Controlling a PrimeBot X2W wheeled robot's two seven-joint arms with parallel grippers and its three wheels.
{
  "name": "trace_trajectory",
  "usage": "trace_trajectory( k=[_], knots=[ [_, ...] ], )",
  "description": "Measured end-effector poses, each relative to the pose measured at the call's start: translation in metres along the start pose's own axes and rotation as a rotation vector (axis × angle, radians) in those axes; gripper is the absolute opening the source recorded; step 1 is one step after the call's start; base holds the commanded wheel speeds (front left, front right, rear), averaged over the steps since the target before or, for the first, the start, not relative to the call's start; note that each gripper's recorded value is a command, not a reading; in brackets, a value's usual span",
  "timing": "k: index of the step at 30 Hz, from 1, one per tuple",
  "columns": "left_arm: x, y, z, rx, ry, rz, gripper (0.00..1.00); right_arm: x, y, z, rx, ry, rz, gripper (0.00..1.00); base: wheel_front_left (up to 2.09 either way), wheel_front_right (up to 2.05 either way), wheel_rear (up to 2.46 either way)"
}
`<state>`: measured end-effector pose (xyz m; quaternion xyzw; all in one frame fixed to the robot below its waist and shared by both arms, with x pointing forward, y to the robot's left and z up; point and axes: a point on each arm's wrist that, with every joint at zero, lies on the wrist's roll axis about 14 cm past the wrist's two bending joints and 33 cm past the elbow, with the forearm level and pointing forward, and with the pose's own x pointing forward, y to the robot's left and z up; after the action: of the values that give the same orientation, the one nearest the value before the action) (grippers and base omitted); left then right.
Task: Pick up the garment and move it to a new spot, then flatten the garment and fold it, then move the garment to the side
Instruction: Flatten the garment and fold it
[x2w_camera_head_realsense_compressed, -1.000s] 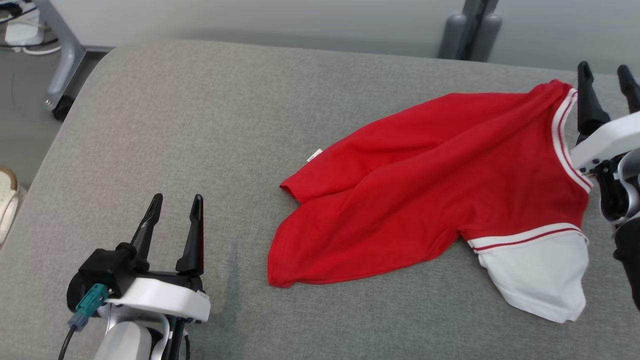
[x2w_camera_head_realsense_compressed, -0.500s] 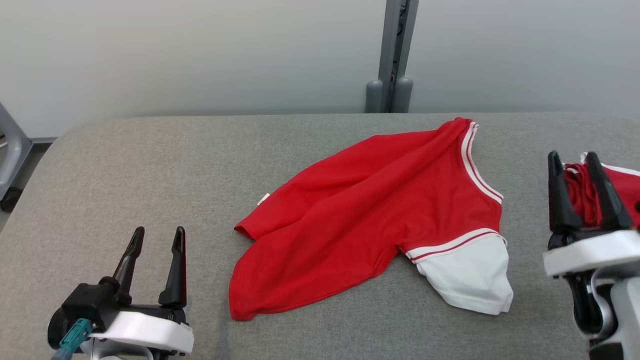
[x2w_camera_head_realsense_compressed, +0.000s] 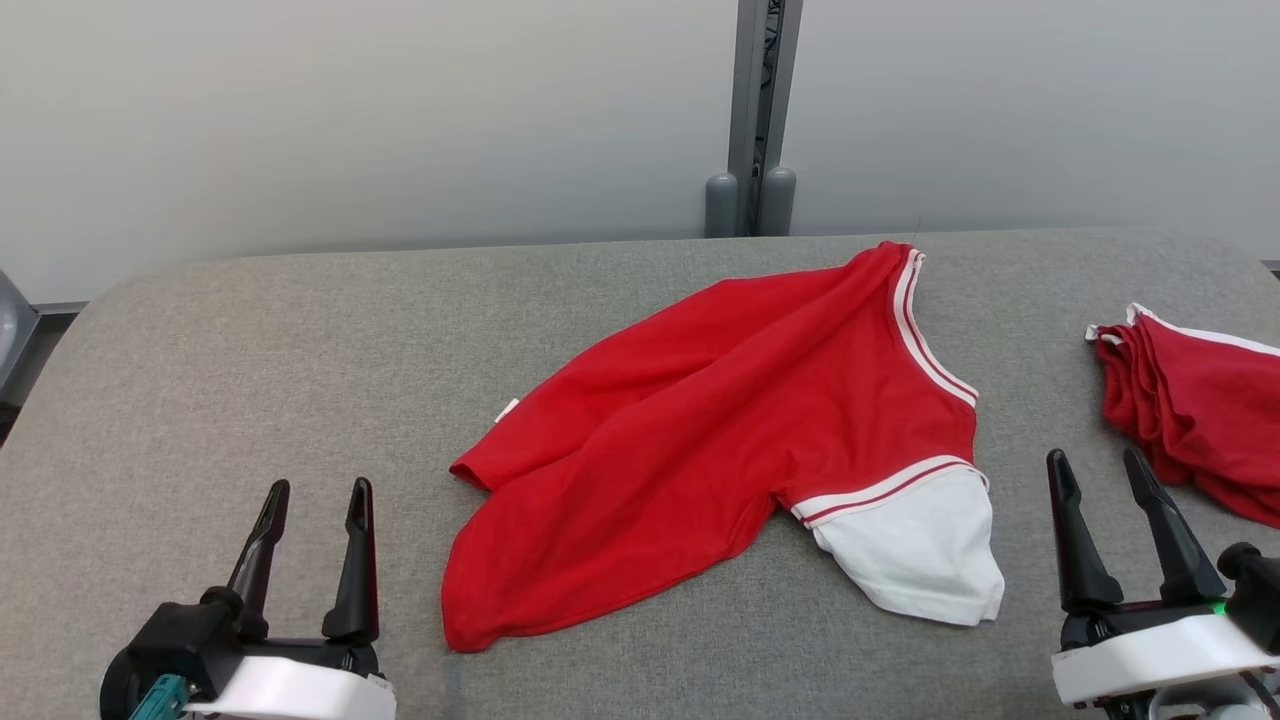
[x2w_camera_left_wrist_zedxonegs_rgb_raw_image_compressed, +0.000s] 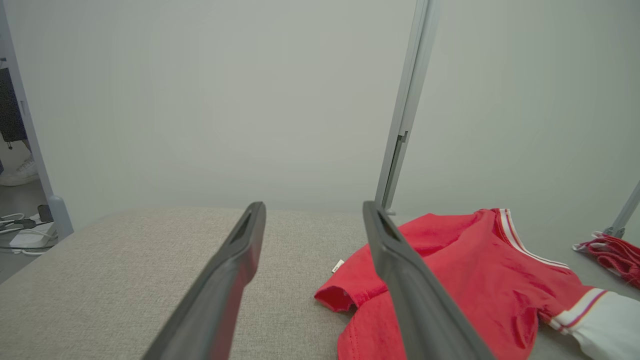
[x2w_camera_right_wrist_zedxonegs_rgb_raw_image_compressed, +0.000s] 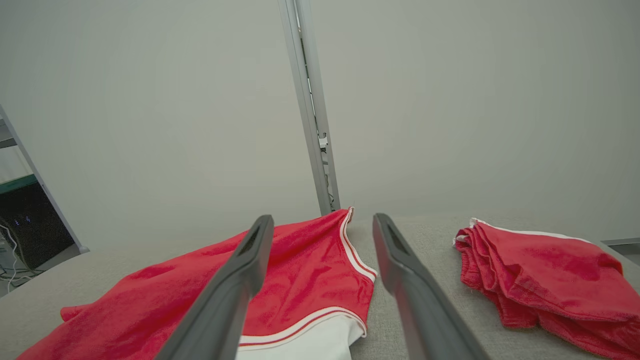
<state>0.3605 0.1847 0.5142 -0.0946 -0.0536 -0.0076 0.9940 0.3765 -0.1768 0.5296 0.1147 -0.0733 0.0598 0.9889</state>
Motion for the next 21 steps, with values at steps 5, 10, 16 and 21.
trace_trajectory(
  k=[5, 10, 16, 21],
  knots=[
    [0.0012, 0.0018, 0.0004, 0.003, -0.003, 0.005, 1.0, -0.0015, -0.0006, -0.0049, 0.009, 0.012, -0.008, 1.0, 0.0, 0.0, 0.0],
    [0.0011, -0.0007, 0.0015, 0.005, -0.007, -0.005, 1.0, -0.0005, 0.0007, -0.002, 0.005, 0.003, -0.004, 1.0, 0.0, 0.0, 0.0],
    [-0.0003, -0.0006, 0.0014, 0.002, -0.007, -0.005, 1.0, 0.0007, 0.0002, 0.0008, 0.001, -0.005, -0.005, 1.0, 0.0, 0.0, 0.0],
    [-0.001, -0.0002, 0.0015, 0.002, -0.008, -0.004, 1.0, 0.0015, 0.0029, 0.0027, 0.004, -0.013, -0.003, 1.0, 0.0, 0.0, 0.0]
  ],
)
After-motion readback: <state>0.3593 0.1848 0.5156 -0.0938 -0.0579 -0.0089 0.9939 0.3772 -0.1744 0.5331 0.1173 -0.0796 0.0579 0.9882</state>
